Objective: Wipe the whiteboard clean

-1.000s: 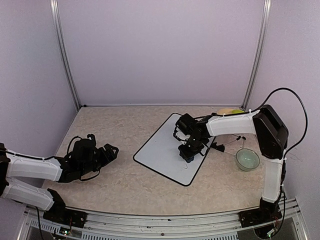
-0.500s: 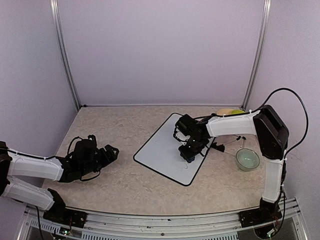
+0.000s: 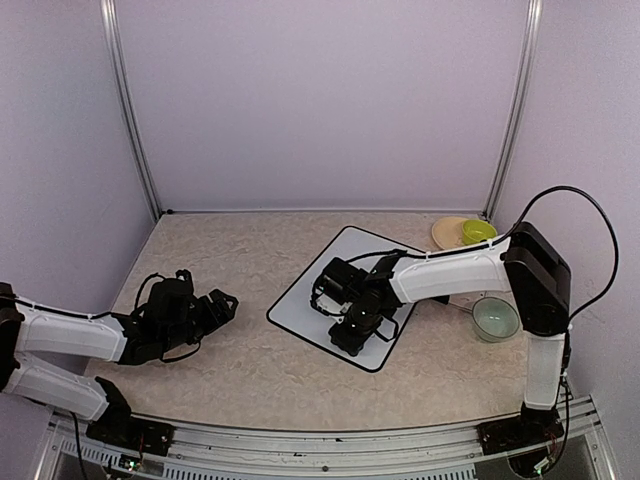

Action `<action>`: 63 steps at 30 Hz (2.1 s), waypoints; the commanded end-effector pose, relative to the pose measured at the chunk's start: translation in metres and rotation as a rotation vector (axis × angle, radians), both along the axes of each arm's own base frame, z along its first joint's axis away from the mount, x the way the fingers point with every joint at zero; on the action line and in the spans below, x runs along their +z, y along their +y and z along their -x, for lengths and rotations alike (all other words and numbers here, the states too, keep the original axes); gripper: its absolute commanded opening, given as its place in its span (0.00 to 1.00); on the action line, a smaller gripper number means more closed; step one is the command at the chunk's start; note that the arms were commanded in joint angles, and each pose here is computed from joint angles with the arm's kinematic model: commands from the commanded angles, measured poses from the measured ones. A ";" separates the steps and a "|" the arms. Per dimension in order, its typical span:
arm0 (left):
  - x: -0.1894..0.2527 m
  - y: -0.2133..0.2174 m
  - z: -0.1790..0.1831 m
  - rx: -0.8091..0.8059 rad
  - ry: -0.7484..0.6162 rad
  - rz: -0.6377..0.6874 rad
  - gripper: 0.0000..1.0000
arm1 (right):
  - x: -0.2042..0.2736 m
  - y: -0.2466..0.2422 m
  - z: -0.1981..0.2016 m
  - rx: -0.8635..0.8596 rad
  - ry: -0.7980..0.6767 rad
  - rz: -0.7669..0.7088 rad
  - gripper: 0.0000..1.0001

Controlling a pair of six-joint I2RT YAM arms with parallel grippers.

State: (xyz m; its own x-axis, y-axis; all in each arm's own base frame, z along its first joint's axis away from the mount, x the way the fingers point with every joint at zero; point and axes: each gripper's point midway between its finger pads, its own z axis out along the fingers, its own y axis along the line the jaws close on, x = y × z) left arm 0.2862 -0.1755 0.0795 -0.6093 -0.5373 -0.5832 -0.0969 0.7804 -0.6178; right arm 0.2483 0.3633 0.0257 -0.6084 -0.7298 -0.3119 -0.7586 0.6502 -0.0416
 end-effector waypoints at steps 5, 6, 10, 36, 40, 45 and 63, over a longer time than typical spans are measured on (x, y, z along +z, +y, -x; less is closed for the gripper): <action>0.012 -0.003 -0.005 0.003 -0.028 0.020 0.90 | -0.028 -0.050 -0.018 -0.115 0.034 0.138 0.35; 0.012 -0.002 -0.004 0.004 -0.028 0.018 0.90 | -0.029 -0.057 -0.025 -0.136 0.033 0.138 0.35; 0.010 0.001 -0.002 0.009 -0.027 0.019 0.90 | -0.025 -0.070 -0.047 -0.183 0.010 0.121 0.35; 0.003 -0.005 -0.006 -0.001 -0.010 0.018 0.90 | -0.006 -0.034 -0.006 -0.074 0.032 0.081 0.34; 0.005 -0.003 -0.005 0.004 -0.016 0.016 0.90 | -0.002 -0.047 -0.011 -0.098 -0.005 0.117 0.35; 0.005 -0.003 -0.003 0.003 -0.013 0.022 0.90 | -0.005 -0.074 -0.038 -0.173 -0.020 0.146 0.35; 0.011 0.000 -0.001 0.011 -0.025 0.024 0.90 | -0.011 -0.116 -0.131 -0.334 -0.071 0.108 0.35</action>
